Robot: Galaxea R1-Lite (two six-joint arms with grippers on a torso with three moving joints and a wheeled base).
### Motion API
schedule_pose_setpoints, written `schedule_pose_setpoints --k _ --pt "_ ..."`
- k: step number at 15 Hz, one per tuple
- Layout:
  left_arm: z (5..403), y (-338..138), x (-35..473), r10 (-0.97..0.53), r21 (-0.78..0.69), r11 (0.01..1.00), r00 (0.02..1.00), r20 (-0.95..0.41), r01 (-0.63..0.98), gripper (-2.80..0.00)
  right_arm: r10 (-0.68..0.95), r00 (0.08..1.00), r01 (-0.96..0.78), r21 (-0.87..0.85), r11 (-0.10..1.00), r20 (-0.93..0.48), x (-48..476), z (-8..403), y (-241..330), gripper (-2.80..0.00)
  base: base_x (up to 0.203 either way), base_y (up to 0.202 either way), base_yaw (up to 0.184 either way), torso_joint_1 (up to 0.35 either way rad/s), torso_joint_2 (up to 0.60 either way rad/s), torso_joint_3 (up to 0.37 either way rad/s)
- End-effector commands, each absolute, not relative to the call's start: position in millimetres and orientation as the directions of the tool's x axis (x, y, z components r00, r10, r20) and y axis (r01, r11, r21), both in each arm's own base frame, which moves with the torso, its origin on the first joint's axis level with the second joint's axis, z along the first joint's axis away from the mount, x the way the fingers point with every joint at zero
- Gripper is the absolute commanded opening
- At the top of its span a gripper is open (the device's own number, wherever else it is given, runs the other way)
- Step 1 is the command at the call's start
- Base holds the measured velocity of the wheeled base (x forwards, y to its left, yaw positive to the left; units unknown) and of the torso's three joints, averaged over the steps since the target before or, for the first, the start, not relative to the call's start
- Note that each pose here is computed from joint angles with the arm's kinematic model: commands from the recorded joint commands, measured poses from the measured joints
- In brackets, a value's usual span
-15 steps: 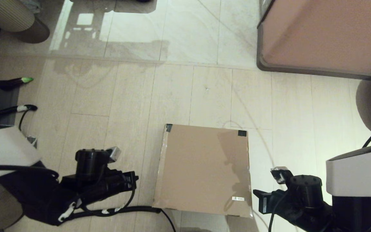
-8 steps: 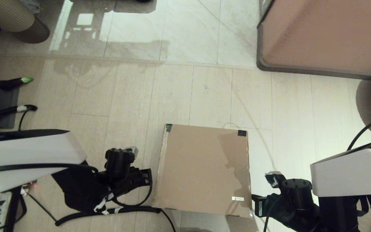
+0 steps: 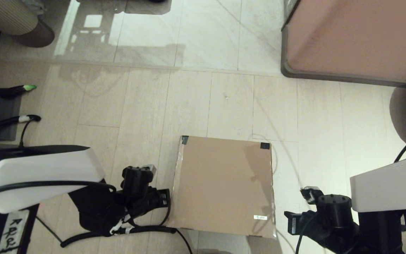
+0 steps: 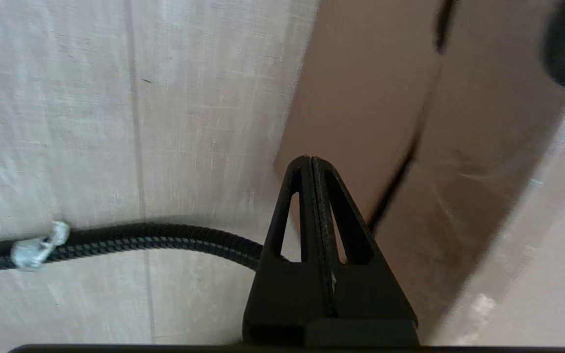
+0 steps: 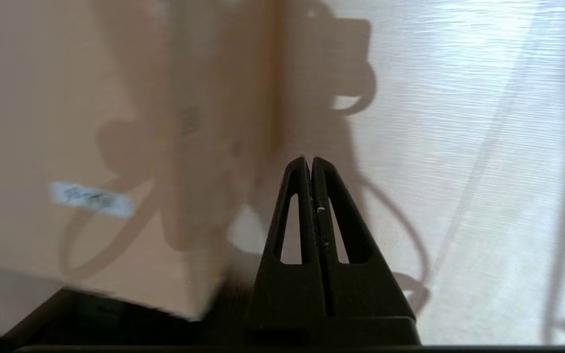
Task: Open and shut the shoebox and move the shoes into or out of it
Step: Open the shoe box
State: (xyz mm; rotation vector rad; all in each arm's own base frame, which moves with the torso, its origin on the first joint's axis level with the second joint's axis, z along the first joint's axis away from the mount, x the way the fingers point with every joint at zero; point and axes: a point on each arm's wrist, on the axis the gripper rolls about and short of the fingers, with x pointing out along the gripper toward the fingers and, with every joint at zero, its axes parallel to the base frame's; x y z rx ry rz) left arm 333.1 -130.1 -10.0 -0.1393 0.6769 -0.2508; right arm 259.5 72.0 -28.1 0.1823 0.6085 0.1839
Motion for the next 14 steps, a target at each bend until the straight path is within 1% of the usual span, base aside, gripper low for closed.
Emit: schedule_pose_setpoints --k 1,4,8,11,14 --pt "-6.8 -133.5 330.6 -0.284 -0.222 0.957 0.753 -0.593 0.186 -2.80 0.198 0.820 -0.086 0.226 0.970 -0.537 259.8 -23.3 62.2 -2.80 0.000 0.000 0.000 0.000 0.00 0.000" --pt "-5.3 -137.5 326.2 -0.295 -0.240 0.953 0.748 -0.595 0.185 -2.80 0.198 0.792 -0.081 0.223 0.972 -0.578 261.4 -39.9 64.3 -2.80 0.000 0.000 0.000 0.000 0.00 0.000" --pt "-6.3 -142.1 320.8 -0.306 -0.239 0.950 0.737 -0.603 0.199 -2.80 0.215 0.814 -0.100 0.234 0.967 -0.540 277.8 -44.1 70.7 -2.80 0.000 0.000 0.000 0.000 0.00 0.000" --pt "-7.0 -147.3 318.8 -0.317 -0.244 0.947 0.731 -0.604 0.209 -2.80 0.250 0.804 -0.140 0.238 0.961 -0.539 279.9 -50.2 84.1 -2.80 0.000 0.000 0.000 0.000 0.00 0.000" --pt "-6.9 -151.0 311.0 -0.332 -0.247 0.942 0.716 -0.614 0.226 -2.80 0.309 0.800 -0.181 0.285 0.941 -0.515 279.7 -47.8 105.0 -2.80 0.000 0.000 0.000 0.000 0.00 0.000"
